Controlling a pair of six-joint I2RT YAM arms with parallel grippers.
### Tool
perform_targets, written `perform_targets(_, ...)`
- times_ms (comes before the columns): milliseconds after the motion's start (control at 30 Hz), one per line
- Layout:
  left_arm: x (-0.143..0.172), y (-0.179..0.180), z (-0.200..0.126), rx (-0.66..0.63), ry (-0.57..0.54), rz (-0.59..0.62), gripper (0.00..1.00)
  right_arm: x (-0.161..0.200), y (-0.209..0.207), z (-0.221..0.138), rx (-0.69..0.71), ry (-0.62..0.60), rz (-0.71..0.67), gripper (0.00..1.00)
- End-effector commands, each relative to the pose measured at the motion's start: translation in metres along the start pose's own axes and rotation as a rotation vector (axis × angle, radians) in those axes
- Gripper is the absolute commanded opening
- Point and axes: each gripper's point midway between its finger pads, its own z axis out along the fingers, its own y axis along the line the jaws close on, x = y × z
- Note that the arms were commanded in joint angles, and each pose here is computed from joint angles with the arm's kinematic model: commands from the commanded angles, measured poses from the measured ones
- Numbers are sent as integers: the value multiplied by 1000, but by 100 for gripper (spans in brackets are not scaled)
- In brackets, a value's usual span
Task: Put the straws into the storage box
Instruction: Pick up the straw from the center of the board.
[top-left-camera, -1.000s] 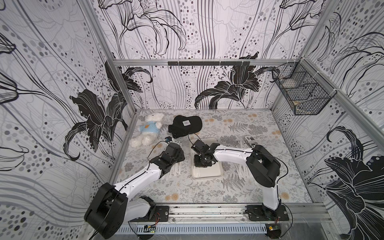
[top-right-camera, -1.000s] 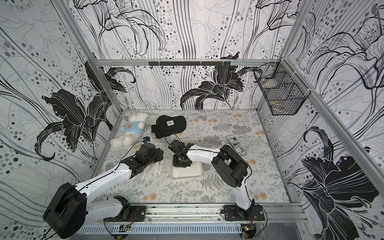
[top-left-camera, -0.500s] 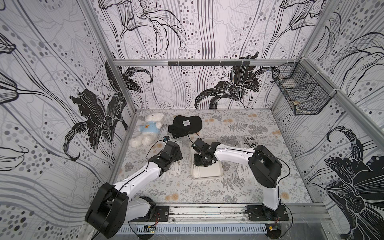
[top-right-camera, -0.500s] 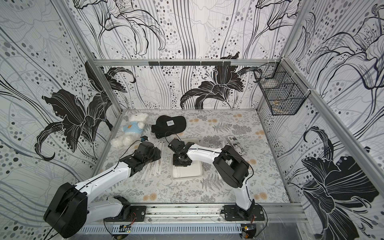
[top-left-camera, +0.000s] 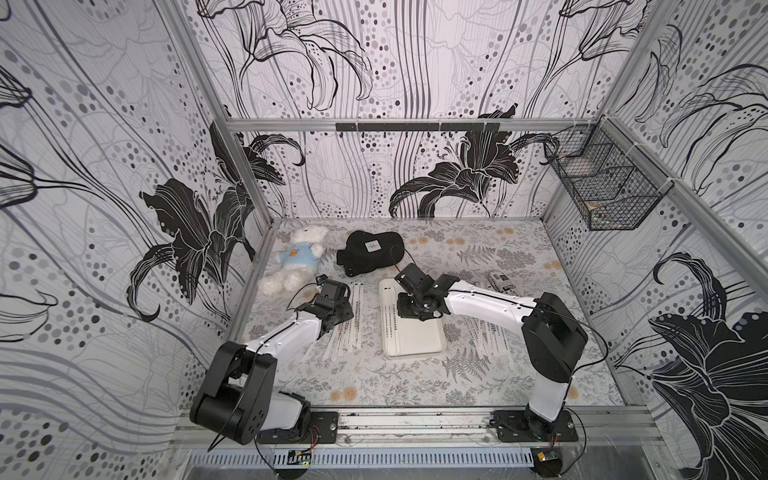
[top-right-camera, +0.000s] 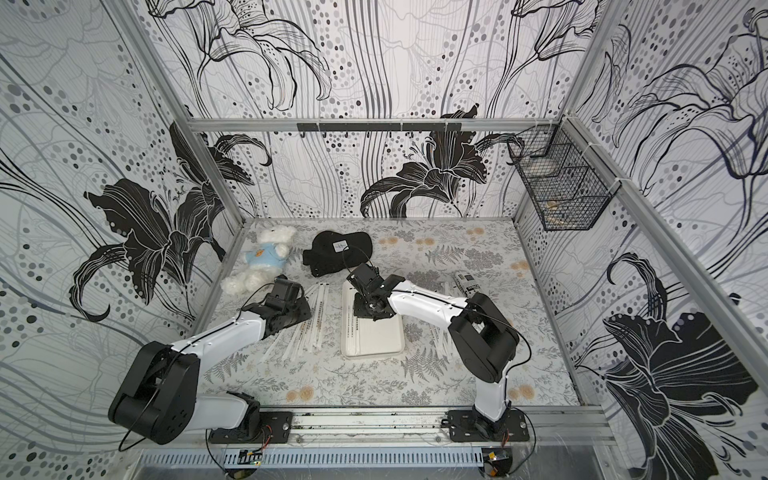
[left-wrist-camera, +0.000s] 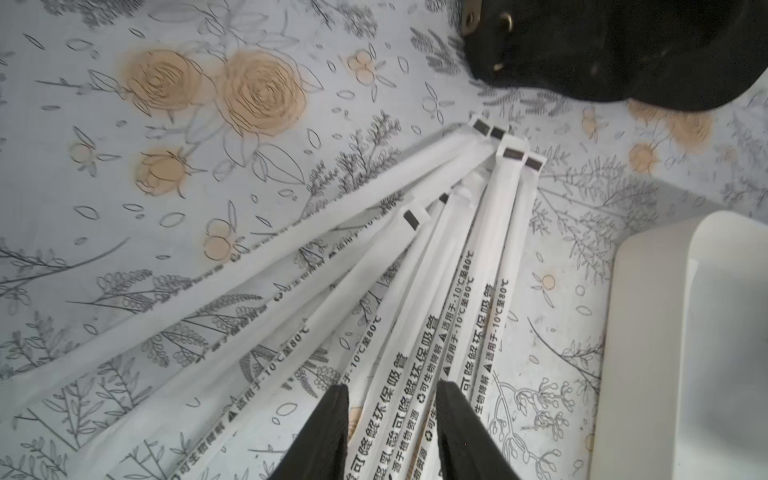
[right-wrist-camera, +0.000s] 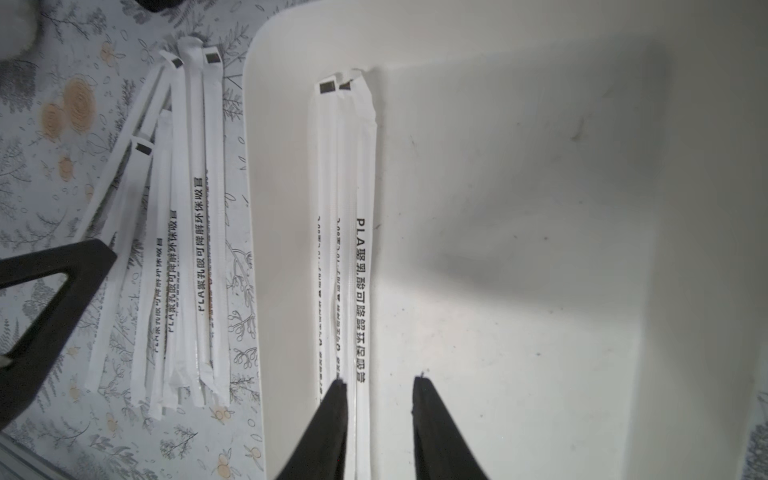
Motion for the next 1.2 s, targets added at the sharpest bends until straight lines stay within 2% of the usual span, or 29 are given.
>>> perform_targets(0,5,-20,2,20,6,52,41,-1,-5,-8,3,-27,-12,31)
perform_targets(600,8,-25,31,-78,32,141,32,4,-12,-5,-1,-29,-2,30)
perform_targets(933,14,-30,31,-61,48,157,17,4,-11,-4,-5,-25,-7,30)
perform_targets(1067,10,-31,23,-52,39,157,18,4,-10,-2,-6,-22,-10,30)
perform_targets(1167,9,-30,17,-48,33,158,26,3,-9,-3,-7,-25,-11,30)
